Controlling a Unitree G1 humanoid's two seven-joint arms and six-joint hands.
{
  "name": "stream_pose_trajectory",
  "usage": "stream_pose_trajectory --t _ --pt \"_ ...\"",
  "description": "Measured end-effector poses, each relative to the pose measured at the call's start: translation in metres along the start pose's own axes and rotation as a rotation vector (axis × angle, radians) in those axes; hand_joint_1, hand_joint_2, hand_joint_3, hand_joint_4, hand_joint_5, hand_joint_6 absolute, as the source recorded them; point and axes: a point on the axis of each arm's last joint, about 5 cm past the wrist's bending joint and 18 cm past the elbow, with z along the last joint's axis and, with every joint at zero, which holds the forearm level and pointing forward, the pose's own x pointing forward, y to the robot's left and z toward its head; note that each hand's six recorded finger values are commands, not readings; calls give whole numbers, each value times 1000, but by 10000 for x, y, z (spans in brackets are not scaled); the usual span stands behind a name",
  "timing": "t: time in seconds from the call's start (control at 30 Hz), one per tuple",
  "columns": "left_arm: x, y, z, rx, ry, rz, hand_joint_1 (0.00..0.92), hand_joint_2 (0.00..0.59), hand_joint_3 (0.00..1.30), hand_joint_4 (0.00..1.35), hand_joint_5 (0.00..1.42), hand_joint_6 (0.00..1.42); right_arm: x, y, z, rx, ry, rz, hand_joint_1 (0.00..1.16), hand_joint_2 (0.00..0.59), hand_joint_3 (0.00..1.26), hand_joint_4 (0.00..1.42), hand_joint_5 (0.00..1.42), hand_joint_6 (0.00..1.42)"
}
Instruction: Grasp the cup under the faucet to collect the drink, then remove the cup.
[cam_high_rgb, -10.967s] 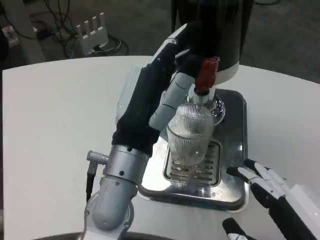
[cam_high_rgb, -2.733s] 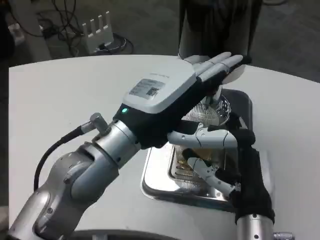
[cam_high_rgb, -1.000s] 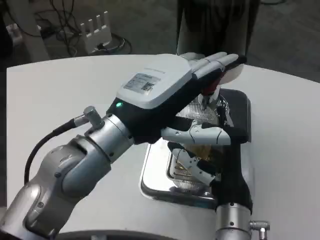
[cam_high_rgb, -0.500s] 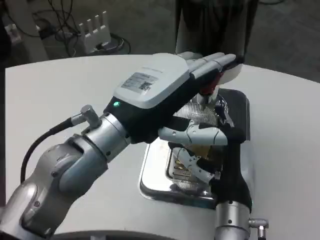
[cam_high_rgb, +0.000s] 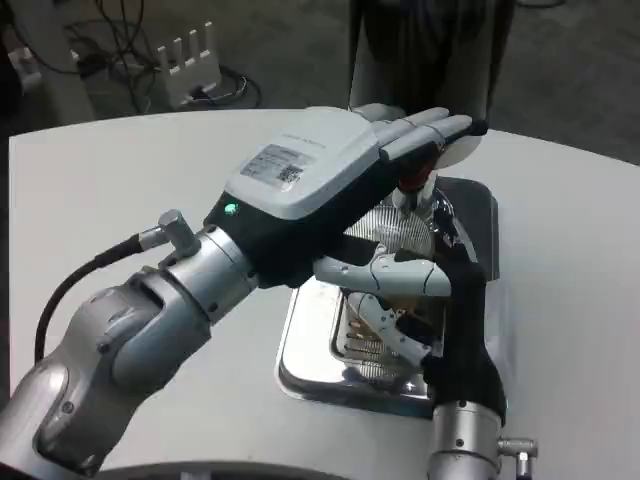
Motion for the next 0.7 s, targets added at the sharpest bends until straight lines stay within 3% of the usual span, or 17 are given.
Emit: stream_pose_trajectory --t 0.33,0.7 --pt "-20 30 -4 -12 6 15 0 108 168 148 224 123 -17 32 13 -18 -23 -45 899 156 434 516 584 529" --pt "-114 -4 -10 -65 31 38 0 95 140 100 203 124 -46 71 35 -21 -41 -46 924 162 594 723 807 761"
